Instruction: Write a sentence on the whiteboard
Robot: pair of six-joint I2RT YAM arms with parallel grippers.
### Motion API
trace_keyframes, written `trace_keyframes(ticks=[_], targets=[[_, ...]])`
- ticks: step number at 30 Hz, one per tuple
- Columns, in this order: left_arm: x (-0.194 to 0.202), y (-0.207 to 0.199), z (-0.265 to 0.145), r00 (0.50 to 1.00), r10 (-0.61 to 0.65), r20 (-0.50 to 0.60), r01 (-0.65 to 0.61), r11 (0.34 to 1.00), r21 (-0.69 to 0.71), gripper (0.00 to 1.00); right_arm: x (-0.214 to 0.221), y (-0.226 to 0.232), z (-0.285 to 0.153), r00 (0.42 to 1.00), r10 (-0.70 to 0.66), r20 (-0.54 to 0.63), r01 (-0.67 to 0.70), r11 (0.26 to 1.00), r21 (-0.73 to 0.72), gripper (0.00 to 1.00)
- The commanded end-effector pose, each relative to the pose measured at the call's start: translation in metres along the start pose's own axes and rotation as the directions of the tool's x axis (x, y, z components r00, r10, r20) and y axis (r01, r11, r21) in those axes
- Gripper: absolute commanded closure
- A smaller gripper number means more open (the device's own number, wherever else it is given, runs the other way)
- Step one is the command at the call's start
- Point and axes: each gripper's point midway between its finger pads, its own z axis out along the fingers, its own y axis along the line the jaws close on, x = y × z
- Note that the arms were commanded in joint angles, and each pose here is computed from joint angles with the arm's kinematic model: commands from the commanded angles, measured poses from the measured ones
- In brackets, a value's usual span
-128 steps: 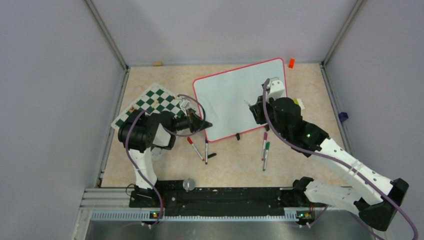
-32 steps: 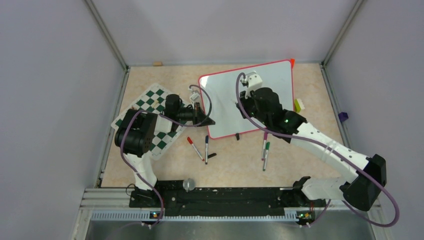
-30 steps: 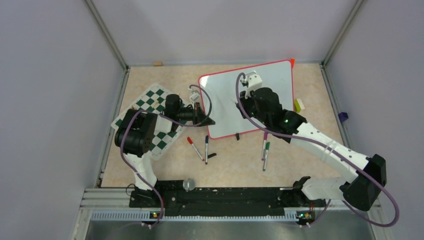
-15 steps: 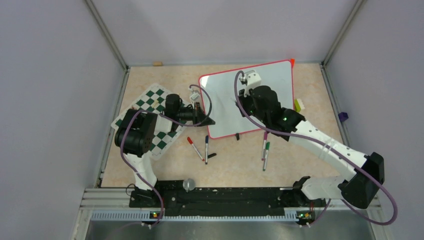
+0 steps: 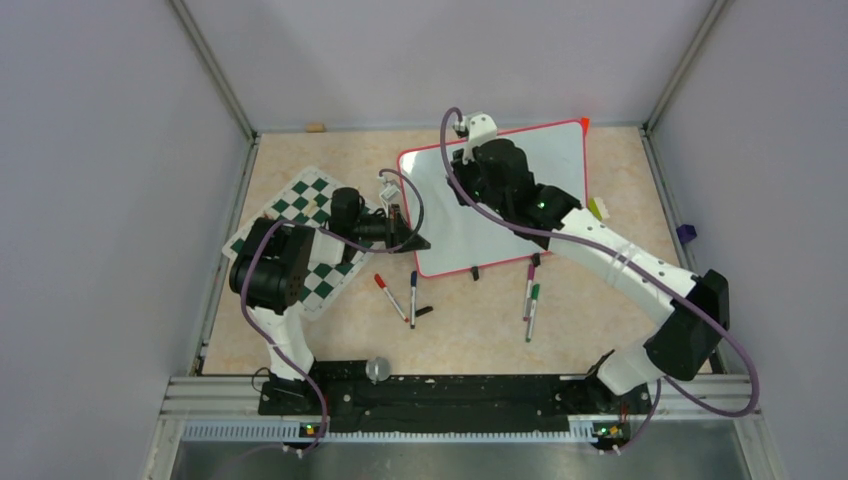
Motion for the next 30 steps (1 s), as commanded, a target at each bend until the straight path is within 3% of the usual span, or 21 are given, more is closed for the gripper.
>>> trace_keyframes(ticks=[1,30], targets=[[0.018,-0.001,0.004,0.998,0.041,-0.042,-0.039,0.998,0.044,1.0,-0.033,0.006,0.002,0.998,0.001,0.058,0.0,1.0,-0.004,1.0],[0.02,-0.001,0.003,0.998,0.043,-0.046,-0.041,0.998,0.047,1.0,-0.042,0.027,0.056,0.999,-0.042,0.025,0.042,0.999,-0.029,1.0]])
